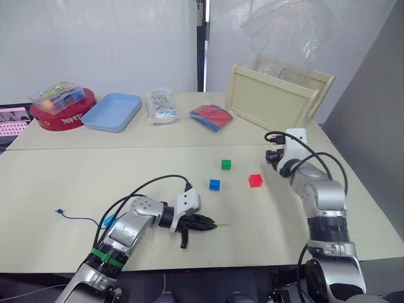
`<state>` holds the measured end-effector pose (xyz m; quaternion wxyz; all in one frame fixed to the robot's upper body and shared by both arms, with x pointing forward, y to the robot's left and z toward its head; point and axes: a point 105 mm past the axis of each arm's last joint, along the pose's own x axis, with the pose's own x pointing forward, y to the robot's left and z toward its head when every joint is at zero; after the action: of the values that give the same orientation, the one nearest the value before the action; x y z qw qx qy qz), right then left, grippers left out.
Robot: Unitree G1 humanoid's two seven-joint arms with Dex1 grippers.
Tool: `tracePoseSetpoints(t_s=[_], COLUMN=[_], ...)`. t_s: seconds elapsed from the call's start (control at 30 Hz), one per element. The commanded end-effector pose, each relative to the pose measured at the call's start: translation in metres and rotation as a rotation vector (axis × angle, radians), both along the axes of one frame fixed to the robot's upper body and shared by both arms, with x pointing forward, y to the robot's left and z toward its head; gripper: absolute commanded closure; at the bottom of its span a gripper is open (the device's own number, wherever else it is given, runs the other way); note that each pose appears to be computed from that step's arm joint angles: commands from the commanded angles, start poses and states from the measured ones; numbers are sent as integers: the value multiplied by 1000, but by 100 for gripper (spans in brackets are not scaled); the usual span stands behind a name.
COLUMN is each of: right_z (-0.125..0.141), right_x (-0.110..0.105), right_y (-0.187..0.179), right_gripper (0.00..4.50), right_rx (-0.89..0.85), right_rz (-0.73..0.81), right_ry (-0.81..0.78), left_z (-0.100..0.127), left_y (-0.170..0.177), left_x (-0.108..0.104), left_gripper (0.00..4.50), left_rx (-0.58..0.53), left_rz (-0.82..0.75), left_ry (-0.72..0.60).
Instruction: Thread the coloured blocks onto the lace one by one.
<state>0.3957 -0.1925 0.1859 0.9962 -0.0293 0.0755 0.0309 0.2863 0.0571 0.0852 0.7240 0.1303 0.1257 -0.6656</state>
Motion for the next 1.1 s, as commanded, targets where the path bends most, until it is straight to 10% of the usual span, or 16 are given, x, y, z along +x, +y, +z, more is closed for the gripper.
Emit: tracePoseSetpoints(t_s=[0.03,0.47,0.97,1.0,1.1], right_z=[31,-17,-62,-59,-52], right_x=[-28,-113,-111,-112,-114], right_y=[14,113,115,117,119], right_gripper=[335,335,335,233,137], right_rx=[0,36,44,57,76], right_rz=[40,304,268,280,310], right_ry=[-67,155,209,200,175], left_z=[7,17,22,22,22], left_y=[-2,9,21,21,21], left_x=[-1,1,0,0,1], left_gripper=[450,450,450,450,450], left_rx=[-18,-23,0,-1,-1], left_rz=[-13,22,63,65,69], left_ry=[-16,-23,-29,-29,-27])
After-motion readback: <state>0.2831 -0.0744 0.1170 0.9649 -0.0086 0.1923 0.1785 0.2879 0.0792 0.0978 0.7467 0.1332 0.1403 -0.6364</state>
